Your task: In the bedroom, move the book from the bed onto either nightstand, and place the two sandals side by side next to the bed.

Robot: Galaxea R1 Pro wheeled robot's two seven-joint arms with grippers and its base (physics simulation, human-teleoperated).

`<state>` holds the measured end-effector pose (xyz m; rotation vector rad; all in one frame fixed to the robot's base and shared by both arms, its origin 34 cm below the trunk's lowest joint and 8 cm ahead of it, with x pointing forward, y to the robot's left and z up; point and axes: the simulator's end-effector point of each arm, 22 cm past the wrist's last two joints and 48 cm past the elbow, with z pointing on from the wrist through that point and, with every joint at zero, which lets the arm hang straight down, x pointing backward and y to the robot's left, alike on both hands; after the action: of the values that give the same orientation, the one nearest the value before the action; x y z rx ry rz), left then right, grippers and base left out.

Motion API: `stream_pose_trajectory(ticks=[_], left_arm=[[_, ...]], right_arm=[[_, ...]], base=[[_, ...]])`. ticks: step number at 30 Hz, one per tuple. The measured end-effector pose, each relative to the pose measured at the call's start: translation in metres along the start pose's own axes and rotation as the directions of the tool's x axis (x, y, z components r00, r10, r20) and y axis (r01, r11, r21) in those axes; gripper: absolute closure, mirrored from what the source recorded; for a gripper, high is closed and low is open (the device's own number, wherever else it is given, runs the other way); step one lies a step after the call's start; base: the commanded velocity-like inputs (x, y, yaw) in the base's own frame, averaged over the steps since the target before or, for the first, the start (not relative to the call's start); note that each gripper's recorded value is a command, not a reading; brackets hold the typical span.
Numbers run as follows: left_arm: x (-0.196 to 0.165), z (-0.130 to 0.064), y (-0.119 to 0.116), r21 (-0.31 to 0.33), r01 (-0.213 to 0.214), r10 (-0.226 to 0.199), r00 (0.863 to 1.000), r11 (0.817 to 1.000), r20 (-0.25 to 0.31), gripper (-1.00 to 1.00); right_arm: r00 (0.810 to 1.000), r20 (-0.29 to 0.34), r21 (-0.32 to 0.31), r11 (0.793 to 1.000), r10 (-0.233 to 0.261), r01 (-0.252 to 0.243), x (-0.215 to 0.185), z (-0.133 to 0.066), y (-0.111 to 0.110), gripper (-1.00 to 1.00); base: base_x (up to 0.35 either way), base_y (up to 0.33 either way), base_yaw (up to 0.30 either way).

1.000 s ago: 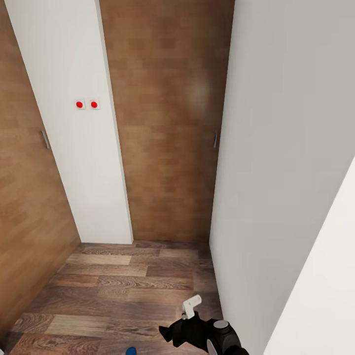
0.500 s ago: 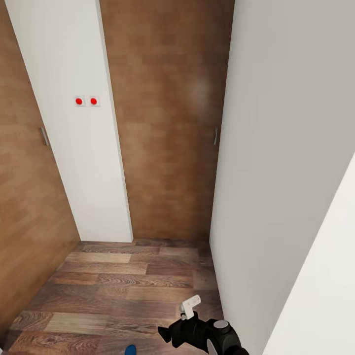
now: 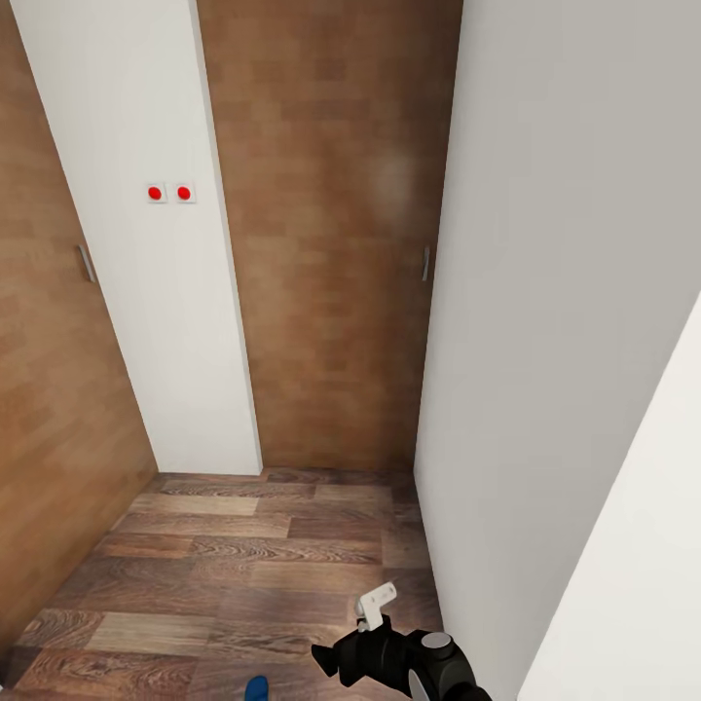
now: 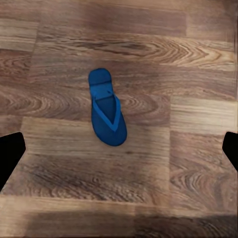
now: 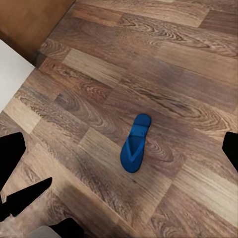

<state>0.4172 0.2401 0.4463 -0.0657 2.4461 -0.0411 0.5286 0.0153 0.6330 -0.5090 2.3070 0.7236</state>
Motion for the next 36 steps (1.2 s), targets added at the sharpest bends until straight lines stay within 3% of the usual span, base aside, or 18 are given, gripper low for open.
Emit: stream_pose_trajectory(ticks=[3,9,11,14,20,27,31,36], left_arm=[[-0.060,0.001,0.013,-0.016,-0.002,0.004,0.995,1.000,0.097,-1.00],[-0.120,-0.008,0.037,-0.051,0.012,-0.006,0.995,0.999,0.101,-1.00],[-0.168,-0.022,0.037,-0.046,0.016,-0.010,0.992,0.999,0.122,-1.00],[-0.205,-0.037,0.028,-0.025,0.022,-0.018,0.990,0.999,0.143,-1.00],[-0.255,-0.049,0.004,0.043,0.065,-0.069,0.992,0.997,0.109,-1.00],[-0.295,-0.027,-0.009,0.074,0.086,-0.091,0.993,0.994,0.068,-1.00],[-0.291,-0.007,-0.015,0.084,0.098,-0.097,0.995,0.992,-0.015,-1.00],[-0.257,0.011,-0.015,0.078,0.112,-0.103,0.988,0.991,-0.116,-1.00]], right_arm=[[1.000,0.000,0.001,1.000,0.000,0.000,0.000,0.000,0.000,-1.00],[1.000,0.000,0.001,1.000,0.000,0.000,0.000,0.000,0.000,-1.00],[1.000,0.000,0.002,1.000,0.000,0.000,0.000,0.000,0.000,-1.00],[1.000,0.000,0.002,1.000,0.000,0.000,0.000,0.000,0.000,-1.00],[1.000,-0.001,0.003,1.000,0.000,0.000,0.000,0.000,-0.001,-1.00],[1.000,-0.001,0.002,1.000,0.000,0.000,0.000,0.000,-0.001,-1.00],[1.000,-0.002,0.003,1.000,0.000,0.000,0.001,0.000,-0.001,-1.00],[1.000,-0.002,0.003,1.000,-0.001,0.001,0.001,0.000,-0.001,-1.00]], base=[[0.000,0.000,0.000],[0.000,0.000,0.000],[0.000,0.000,0.000],[0.000,0.000,0.000],[0.000,0.000,0.000],[0.000,0.000,0.000],[0.000,0.000,0.000],[0.000,0.000,0.000]])
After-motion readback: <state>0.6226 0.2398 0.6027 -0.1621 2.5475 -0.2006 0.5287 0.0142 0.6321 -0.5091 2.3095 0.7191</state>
